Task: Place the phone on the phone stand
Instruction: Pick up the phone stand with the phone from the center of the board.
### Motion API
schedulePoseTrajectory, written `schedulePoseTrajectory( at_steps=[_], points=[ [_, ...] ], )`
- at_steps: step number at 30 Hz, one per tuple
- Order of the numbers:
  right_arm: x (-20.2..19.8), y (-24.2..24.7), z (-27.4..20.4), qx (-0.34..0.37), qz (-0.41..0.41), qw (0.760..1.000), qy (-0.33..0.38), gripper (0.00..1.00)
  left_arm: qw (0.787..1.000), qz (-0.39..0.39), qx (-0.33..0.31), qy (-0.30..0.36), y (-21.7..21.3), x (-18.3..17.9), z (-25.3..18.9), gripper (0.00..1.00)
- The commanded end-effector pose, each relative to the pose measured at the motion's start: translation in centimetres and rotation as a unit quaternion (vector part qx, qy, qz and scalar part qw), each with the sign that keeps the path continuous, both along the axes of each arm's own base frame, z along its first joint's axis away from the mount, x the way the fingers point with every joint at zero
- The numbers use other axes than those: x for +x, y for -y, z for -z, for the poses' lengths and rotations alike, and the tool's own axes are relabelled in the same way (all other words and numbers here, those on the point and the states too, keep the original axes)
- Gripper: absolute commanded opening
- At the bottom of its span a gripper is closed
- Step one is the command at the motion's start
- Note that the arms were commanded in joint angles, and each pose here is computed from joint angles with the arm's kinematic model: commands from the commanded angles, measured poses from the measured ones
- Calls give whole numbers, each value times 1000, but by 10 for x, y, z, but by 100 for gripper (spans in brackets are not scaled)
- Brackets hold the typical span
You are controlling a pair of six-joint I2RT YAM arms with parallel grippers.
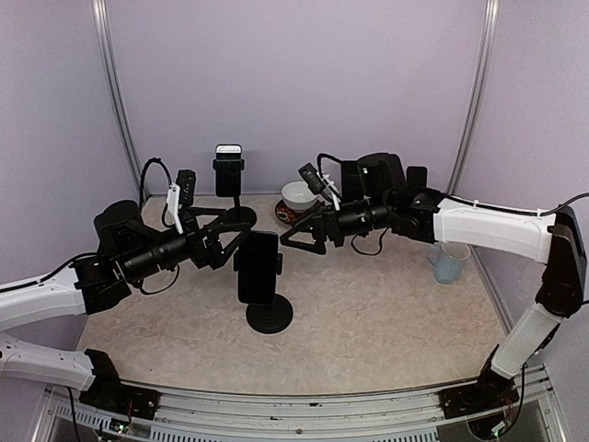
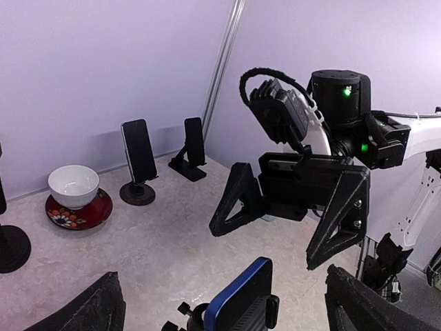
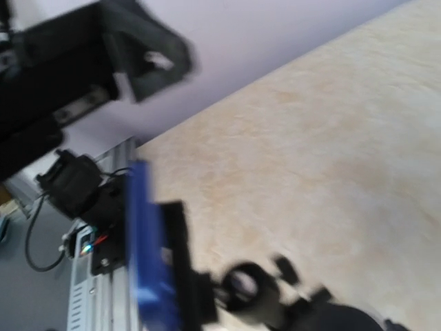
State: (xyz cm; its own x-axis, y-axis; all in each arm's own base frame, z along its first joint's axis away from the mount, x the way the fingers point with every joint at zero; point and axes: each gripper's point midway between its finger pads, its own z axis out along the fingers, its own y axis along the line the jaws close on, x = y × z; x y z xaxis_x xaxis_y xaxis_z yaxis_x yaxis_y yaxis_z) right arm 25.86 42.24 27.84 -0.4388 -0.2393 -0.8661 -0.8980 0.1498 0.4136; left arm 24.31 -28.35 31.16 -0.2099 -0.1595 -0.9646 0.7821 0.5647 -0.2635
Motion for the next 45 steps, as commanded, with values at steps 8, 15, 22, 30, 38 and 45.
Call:
schedulePoseTrajectory(
  at_steps=[8,15,22,30,38,45],
  points=[
    [36,65,7,8,127,992,-7,100,995,-84,52,-4,10,11,-5,99],
    [42,87,22,9,154,988,-24,100,986,-131,101,-18,19,16,8,99],
    [43,91,34,3,155,987,-36,100,979,-160,122,-30,23,19,14,99],
    [45,91,42,-2,156,987,-44,100,975,-172,136,-45,30,19,16,99],
    [46,91,45,-4,155,987,-48,100,968,-190,155,-62,39,17,21,99],
    [48,92,47,-4,156,987,-49,100,951,-237,181,-83,43,18,32,99]
  ],
)
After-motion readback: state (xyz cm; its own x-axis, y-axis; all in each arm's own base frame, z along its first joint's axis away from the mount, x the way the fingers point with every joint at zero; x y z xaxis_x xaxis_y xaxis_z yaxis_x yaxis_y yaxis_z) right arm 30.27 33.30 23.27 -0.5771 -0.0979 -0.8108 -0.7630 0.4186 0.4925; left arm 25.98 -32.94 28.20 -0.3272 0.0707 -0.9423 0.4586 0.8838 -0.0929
